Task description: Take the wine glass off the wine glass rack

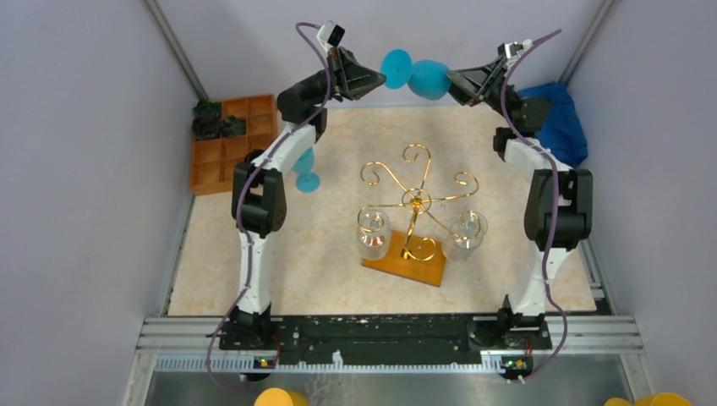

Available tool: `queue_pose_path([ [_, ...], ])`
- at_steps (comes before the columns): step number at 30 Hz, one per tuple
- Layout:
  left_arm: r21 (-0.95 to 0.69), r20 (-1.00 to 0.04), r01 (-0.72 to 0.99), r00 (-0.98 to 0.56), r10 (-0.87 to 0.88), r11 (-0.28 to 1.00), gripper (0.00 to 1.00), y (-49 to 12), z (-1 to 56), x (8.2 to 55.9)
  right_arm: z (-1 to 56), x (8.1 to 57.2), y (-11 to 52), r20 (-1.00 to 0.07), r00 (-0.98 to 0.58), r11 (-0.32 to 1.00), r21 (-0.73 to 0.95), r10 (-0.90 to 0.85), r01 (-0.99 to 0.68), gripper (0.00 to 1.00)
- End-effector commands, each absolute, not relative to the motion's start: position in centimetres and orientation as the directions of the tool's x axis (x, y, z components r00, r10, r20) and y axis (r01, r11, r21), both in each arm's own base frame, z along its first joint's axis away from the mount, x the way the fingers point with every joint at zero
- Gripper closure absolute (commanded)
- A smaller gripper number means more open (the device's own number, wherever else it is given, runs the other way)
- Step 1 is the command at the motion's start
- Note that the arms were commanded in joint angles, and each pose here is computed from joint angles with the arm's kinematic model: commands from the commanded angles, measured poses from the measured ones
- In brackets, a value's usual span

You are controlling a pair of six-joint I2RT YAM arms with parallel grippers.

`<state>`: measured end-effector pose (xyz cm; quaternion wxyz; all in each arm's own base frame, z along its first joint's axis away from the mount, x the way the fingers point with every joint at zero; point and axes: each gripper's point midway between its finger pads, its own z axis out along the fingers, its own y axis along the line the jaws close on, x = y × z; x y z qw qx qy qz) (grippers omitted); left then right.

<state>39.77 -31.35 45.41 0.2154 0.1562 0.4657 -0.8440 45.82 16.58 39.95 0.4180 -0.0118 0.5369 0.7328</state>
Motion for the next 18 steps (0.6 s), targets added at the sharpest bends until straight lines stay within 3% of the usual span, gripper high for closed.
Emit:
queue_pose_path([
  [1,-0.762,-0.384,0.394,-0.914,-0.131,-0.515,1.00,-31.2,45.7,38.3,42.5,43.8,18.4,-0.521,-0.642,-0.172,0.686,0.562,-0.707,0.43],
  [9,-0.779,-0.356,0.373,-0.925,-0.134,-0.504,1.00,-30.8,44.3,40.2,44.7,41.0,17.9,-0.515,-0.640,-0.258,0.627,0.571,-0.735,0.72],
  [14,-0.794,-0.342,0.363,-0.930,-0.137,-0.487,1.00,-30.5,43.3,40.9,46.2,39.5,17.5,-0.513,-0.632,-0.295,0.590,0.581,-0.751,0.81],
  [18,-0.812,-0.328,0.347,-0.936,-0.125,-0.469,1.00,-30.6,42.3,41.4,47.2,38.5,17.3,-0.514,-0.633,-0.321,0.570,0.579,-0.757,1.00],
])
